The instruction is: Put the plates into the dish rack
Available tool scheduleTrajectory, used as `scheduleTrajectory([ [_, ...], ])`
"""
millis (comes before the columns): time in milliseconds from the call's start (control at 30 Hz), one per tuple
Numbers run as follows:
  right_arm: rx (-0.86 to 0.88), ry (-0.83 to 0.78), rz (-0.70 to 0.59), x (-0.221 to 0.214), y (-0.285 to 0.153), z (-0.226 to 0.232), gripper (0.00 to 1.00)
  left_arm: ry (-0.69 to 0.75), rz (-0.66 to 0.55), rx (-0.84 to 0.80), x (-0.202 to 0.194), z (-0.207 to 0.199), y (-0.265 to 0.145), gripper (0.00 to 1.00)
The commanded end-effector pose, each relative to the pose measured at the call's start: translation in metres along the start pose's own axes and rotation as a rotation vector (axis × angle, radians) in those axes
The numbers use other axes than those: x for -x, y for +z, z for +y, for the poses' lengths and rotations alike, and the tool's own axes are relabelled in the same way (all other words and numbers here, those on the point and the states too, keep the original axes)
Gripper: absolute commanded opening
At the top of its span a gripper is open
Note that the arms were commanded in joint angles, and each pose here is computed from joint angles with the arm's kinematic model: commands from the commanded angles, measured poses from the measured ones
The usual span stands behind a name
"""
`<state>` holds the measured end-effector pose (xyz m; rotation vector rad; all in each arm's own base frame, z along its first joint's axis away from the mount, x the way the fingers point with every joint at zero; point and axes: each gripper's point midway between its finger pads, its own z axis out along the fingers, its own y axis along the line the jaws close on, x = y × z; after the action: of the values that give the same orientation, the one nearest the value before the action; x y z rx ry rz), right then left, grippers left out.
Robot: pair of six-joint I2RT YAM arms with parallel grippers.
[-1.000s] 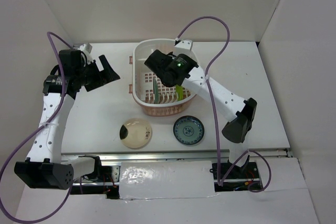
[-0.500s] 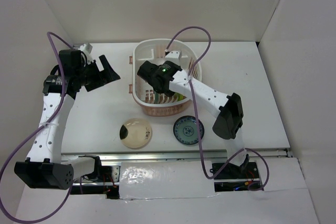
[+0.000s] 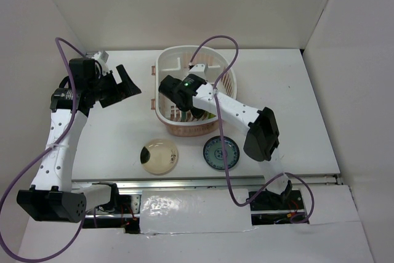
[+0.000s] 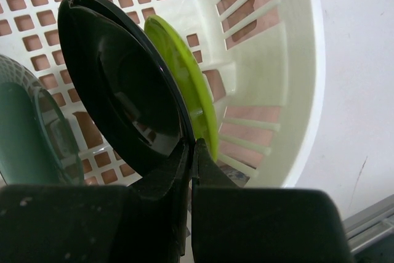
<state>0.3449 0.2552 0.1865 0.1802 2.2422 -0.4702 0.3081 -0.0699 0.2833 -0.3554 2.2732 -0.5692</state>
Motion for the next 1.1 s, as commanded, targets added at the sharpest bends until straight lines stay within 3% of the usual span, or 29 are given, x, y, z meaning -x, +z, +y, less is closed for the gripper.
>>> scheduleTrajectory([
  [0, -0.032, -0.064, 0.012, -0.002, -0.008, -0.012, 0.0, 0.011, -0.054, -0.035, 0.016, -0.012, -0.011, 0.99],
  [733, -0.027, -0.081, 0.001, -0.016, -0.011, 0.006, 0.0, 0.032, -0.062, -0.028, 0.015, -0.01, -0.014, 0.99],
  [1067, -0.023, -0.017, 0.009, -0.024, -0.013, 0.011, 0.0, 0.033, -0.066, -0.034, 0.016, -0.012, -0.016, 0.99],
])
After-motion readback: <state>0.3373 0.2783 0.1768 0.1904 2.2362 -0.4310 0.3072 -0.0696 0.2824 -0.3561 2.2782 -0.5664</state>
